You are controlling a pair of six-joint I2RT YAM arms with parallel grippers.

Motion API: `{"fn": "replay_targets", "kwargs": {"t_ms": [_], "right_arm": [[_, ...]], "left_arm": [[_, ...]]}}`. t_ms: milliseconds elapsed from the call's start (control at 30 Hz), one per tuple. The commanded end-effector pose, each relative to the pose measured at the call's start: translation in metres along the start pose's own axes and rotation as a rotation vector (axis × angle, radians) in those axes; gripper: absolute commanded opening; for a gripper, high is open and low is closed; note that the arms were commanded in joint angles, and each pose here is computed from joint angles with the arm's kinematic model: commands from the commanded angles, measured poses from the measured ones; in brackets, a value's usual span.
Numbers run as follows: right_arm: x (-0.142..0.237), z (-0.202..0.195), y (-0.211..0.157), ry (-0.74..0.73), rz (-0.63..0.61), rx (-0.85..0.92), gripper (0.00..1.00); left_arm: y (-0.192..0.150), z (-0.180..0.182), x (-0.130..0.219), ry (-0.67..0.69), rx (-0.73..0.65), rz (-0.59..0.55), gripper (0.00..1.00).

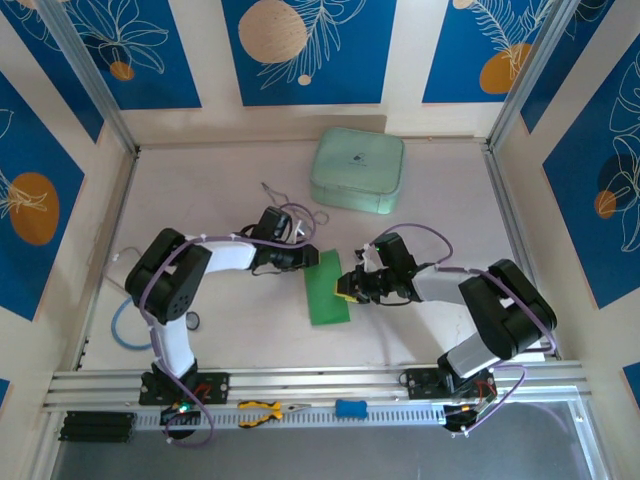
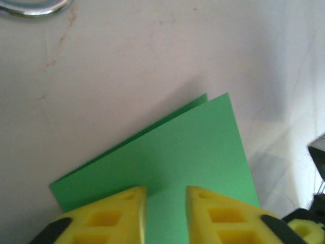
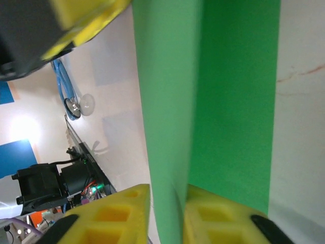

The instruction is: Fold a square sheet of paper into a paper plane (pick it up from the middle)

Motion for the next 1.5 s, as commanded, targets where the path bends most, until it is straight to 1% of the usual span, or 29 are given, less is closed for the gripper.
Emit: {"fn": "replay_targets", "kwargs": {"t_ms": [0,67,100,200,300,467,533,633,800,933,1067,1133,1233,1300,1367,1467], "right_arm": [[0.0,0.004,0.007,0.024,-0.01,0.02,0.17],[0.001,0.002,0.008,0.023,-0.025,0.005,0.1],[0.002,0.0,0.008,0.018,-0.034,-0.011,0.09],[0.003,-0.005,0.01,-0.004,-0.069,-0.056,0.06],[0.005,-0.011,0.01,-0.041,-0.106,-0.119,0.06],[0.005,-0.007,0.009,-0.021,-0.078,-0.088,0.1],[0.006,-0.003,0.01,0.002,-0.056,-0.074,0.15],[0.007,0.003,0.012,0.037,-0.025,-0.052,0.18],[0.009,0.003,0.016,0.032,-0.015,-0.031,0.2],[0.008,0.004,0.019,0.052,0.008,-0.023,0.17],[0.007,0.003,0.022,0.04,0.011,-0.035,0.13],[0.008,0.004,0.023,0.04,0.01,-0.035,0.12],[0.009,0.004,0.023,0.038,0.008,-0.037,0.11],[0.01,0.003,0.023,0.031,0.009,-0.043,0.11],[0.01,0.002,0.022,0.026,0.01,-0.048,0.11],[0.01,0.002,0.022,0.025,0.01,-0.05,0.12]], "left_arm": [[0.009,-0.026,0.025,-0.034,-0.063,-0.06,0.35],[0.009,-0.031,0.034,-0.033,-0.074,-0.091,0.41],[0.008,-0.032,0.037,-0.034,-0.077,-0.104,0.43],[0.005,-0.034,0.046,-0.033,-0.084,-0.143,0.47],[-0.002,-0.035,0.054,-0.029,-0.098,-0.175,0.48],[-0.014,-0.036,0.063,-0.041,-0.137,-0.2,0.48],[-0.022,-0.041,0.067,-0.055,-0.185,-0.2,0.48],[-0.037,-0.047,0.069,-0.044,-0.27,-0.204,0.48],[-0.068,-0.054,0.069,-0.036,-0.404,-0.21,0.47],[-0.091,-0.058,0.067,-0.033,-0.478,-0.18,0.48],[-0.113,-0.069,0.061,0.042,-0.622,-0.162,0.53],[-0.124,-0.073,0.057,0.12,-0.711,-0.156,0.54],[-0.136,-0.081,0.051,0.202,-0.82,-0.157,0.6],[-0.142,-0.085,0.045,0.26,-0.891,-0.152,0.62],[-0.149,-0.092,0.039,0.308,-0.969,-0.137,0.66],[-0.157,-0.1,0.028,0.354,-1.049,-0.126,0.7]]}}
Point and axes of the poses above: each hand's point on the last joint's axis, 136 mm out from that joint toward the fingers, its own x axis back along the fingers, its own z axis along the line the jaws close on, y = z × x, the point moved 7 cm from there along x, back along the fingers, and after that the axes turned 1 degree about x, right-handed, at the moved point
